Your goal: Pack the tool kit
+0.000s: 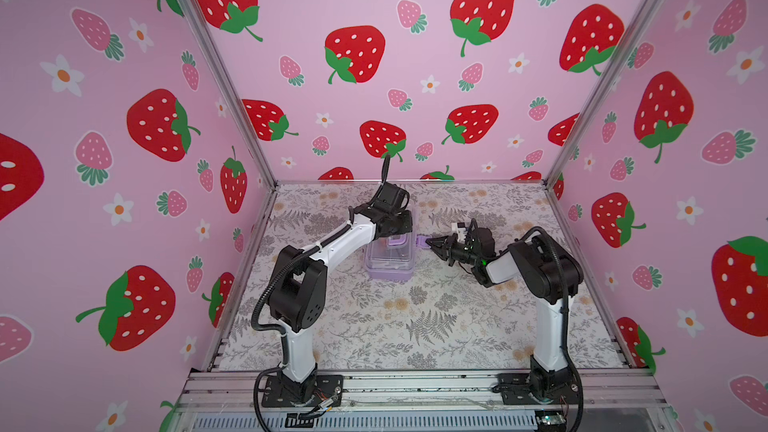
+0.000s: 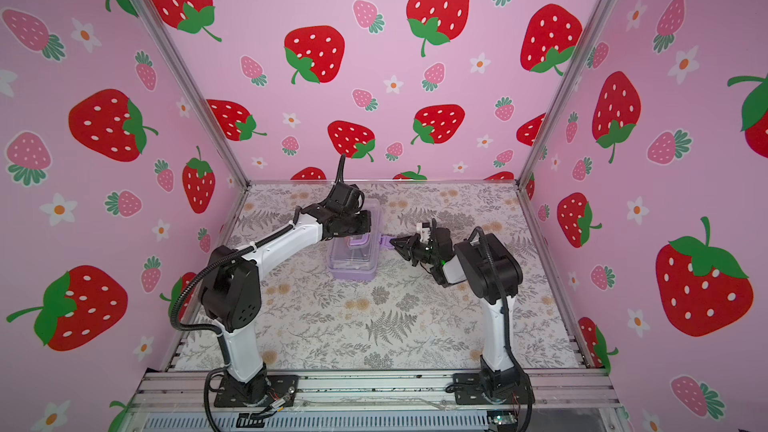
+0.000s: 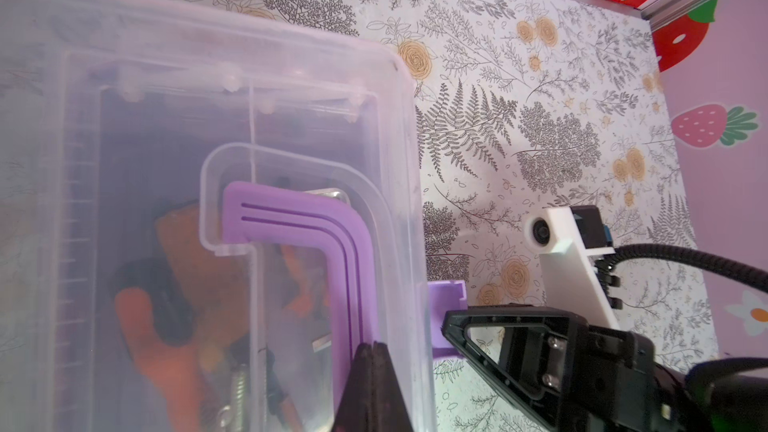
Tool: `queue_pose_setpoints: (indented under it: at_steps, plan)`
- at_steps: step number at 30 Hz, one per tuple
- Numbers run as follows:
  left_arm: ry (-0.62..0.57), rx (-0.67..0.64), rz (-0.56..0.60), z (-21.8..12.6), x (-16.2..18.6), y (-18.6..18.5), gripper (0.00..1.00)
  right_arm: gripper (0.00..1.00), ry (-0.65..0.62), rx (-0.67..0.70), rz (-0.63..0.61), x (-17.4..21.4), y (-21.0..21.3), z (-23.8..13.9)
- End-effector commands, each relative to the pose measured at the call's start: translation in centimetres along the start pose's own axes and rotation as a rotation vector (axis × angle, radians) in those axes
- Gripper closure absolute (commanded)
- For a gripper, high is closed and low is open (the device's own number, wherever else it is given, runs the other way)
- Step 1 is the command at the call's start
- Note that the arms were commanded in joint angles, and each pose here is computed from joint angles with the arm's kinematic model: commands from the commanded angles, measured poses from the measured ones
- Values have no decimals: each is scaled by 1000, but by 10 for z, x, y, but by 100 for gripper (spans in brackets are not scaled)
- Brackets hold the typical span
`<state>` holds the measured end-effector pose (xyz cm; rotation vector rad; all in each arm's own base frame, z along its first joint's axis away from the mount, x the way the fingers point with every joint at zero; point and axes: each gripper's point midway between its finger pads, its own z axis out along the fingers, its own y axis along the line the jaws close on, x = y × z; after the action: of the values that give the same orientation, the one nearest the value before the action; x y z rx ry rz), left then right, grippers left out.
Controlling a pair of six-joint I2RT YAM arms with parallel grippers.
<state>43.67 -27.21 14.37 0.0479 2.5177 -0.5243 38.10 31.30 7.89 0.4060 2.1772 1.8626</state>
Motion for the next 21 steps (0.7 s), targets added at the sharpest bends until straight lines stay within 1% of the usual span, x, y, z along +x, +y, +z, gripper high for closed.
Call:
queue_pose_setpoints:
  at_steps: [1, 6, 8, 11, 15, 19, 21]
  plan:
    - [265, -56, -4, 28, 81, 17, 100, 100, 19, -482, -381, 12, 151, -24]
    - [275, -59, -4, 31, 84, 17, 100, 100, 15, -436, -393, 8, 138, -22]
    - [278, -58, -1, 32, 84, 16, 100, 100, 12, -381, -405, 6, 129, -18]
    - [283, -59, 1, 33, 85, 15, 100, 100, 6, -294, -464, 2, 122, -13]
    - [285, -58, 5, 35, 85, 12, 100, 100, 12, -224, -575, 2, 131, -8]
    - [291, -59, 8, 37, 85, 9, 100, 100, 19, -235, -667, 7, 150, -7]
    - [294, -60, 9, 39, 86, 9, 100, 100, 29, -240, -687, 10, 154, -5]
